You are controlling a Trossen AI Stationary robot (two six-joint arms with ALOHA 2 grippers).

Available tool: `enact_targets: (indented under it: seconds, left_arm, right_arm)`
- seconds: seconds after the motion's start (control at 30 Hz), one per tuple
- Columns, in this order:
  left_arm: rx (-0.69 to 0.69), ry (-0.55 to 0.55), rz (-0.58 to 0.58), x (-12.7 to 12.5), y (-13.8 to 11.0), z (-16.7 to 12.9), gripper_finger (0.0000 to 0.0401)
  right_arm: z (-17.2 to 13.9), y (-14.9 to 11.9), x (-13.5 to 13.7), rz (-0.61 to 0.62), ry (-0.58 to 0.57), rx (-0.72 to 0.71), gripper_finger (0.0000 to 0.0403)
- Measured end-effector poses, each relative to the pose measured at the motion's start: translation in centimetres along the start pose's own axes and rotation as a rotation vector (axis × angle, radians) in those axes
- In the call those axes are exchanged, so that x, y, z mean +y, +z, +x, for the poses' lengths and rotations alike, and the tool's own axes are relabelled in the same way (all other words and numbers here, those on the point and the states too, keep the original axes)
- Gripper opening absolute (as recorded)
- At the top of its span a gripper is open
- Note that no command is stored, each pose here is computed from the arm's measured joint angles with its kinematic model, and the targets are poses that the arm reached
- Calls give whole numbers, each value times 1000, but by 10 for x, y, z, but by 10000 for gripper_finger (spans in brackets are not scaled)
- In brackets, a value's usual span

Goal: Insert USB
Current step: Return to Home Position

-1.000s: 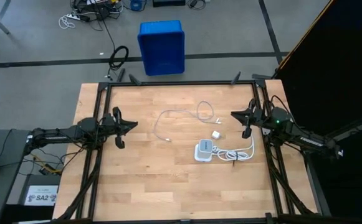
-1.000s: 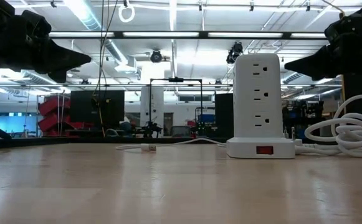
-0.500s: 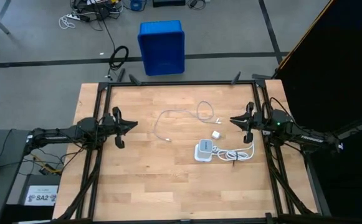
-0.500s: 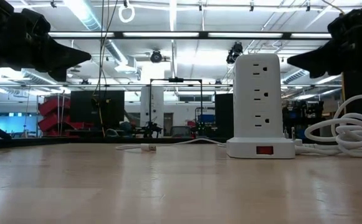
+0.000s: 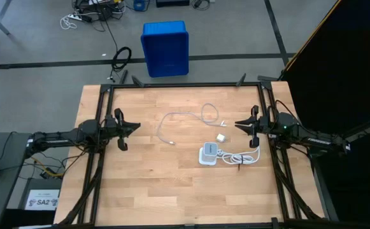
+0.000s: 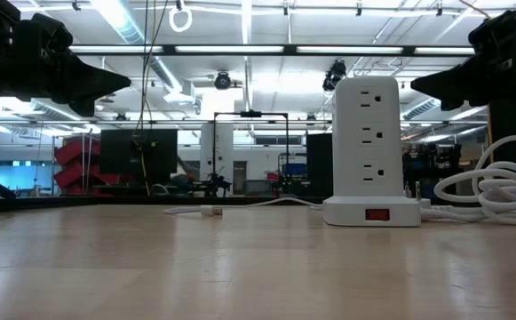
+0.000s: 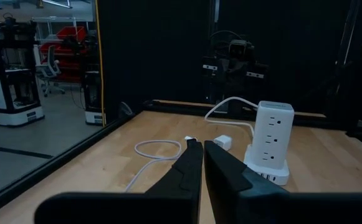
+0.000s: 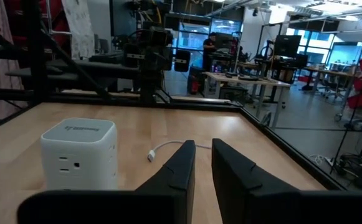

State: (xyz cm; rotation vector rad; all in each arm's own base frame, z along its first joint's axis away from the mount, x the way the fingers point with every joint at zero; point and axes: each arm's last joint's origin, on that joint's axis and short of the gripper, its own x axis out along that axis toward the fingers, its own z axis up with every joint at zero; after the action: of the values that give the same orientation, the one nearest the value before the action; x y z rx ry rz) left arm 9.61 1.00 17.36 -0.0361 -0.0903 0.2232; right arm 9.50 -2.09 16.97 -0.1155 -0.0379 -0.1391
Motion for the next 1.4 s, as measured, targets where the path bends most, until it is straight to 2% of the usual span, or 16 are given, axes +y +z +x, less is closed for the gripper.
enact_targets:
  seconds: [0.47,0.93,1.17,1.4]
  left_arm:
    - [0,0,0,0,0,0,1]
    - [2,0,0,0,0,0,1]
    - [44,-1,7,0,-4,0,1]
    - [83,-112,8,-3,-8,0,1]
  right_arm:
    - [0,0,0,0,0,0,24]
    - [0,0,0,0,0,0,41]
    - [0,0,0,0,-1,1,33]
    - [1,-3,-1,9,-21,31,24]
